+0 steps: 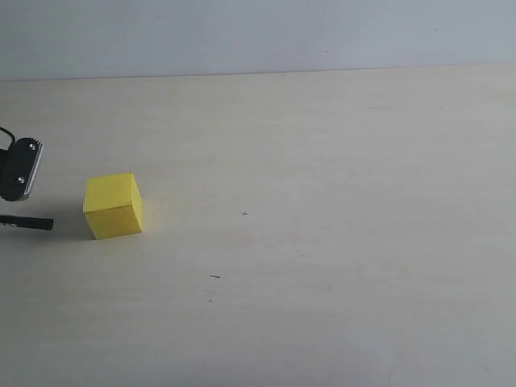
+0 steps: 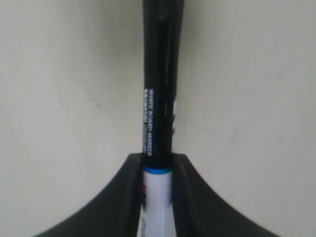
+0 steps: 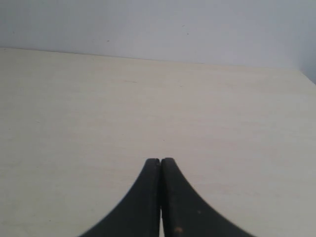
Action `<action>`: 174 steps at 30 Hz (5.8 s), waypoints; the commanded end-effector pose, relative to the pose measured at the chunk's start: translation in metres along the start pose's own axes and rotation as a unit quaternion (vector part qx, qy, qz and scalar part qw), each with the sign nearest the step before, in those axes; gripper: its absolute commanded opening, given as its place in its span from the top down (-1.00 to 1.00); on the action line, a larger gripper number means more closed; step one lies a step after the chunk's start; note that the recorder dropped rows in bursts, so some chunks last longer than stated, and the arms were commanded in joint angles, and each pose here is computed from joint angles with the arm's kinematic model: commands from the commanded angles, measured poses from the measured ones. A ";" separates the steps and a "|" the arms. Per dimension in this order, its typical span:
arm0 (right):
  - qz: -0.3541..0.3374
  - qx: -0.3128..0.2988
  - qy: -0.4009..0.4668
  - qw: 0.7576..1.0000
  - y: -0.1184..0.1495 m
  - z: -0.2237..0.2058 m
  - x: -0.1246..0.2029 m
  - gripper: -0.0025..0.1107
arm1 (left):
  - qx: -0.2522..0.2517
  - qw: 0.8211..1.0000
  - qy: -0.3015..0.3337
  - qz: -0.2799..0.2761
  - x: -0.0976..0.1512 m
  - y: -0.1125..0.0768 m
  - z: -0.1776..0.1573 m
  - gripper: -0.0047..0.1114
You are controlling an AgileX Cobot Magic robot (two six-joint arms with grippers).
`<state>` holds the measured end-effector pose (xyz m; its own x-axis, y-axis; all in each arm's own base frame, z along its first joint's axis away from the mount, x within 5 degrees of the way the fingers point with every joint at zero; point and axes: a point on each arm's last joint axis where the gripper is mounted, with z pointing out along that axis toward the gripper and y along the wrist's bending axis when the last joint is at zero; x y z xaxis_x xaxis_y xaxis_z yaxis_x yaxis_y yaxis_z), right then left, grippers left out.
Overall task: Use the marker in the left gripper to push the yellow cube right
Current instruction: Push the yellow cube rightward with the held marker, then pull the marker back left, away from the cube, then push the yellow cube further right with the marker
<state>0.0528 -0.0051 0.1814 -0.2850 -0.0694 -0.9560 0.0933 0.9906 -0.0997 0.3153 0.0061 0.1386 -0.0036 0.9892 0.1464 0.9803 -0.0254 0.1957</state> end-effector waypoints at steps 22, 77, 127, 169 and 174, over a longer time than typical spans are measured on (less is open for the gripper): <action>-0.002 0.002 -0.006 1.000 0.000 0.000 0.000 0.96 | -0.047 0.999 -0.013 0.024 -0.037 0.011 -0.014 0.92; -0.002 0.002 -0.006 1.000 0.000 0.000 0.000 0.96 | -0.121 0.983 -0.134 0.011 -0.147 0.004 -0.015 0.92; -0.002 0.002 -0.006 1.000 0.000 0.000 0.000 0.96 | -0.081 0.986 -0.085 -0.117 -0.153 0.006 -0.036 0.92; -0.001 0.001 -0.006 1.000 0.000 0.000 0.000 0.96 | -0.081 0.994 -0.061 -0.046 -0.149 0.003 -0.015 0.92; -0.001 0.001 -0.006 1.000 0.000 0.000 0.000 0.96 | -0.089 0.991 -0.099 0.029 -0.223 -0.011 -0.026 0.92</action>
<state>0.0528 -0.0051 0.1814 -0.2850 -0.0694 -0.9560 0.0933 0.9906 -0.0997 0.3064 -0.1936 0.1279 0.0602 0.9981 -0.0159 0.9328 -0.0505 0.3570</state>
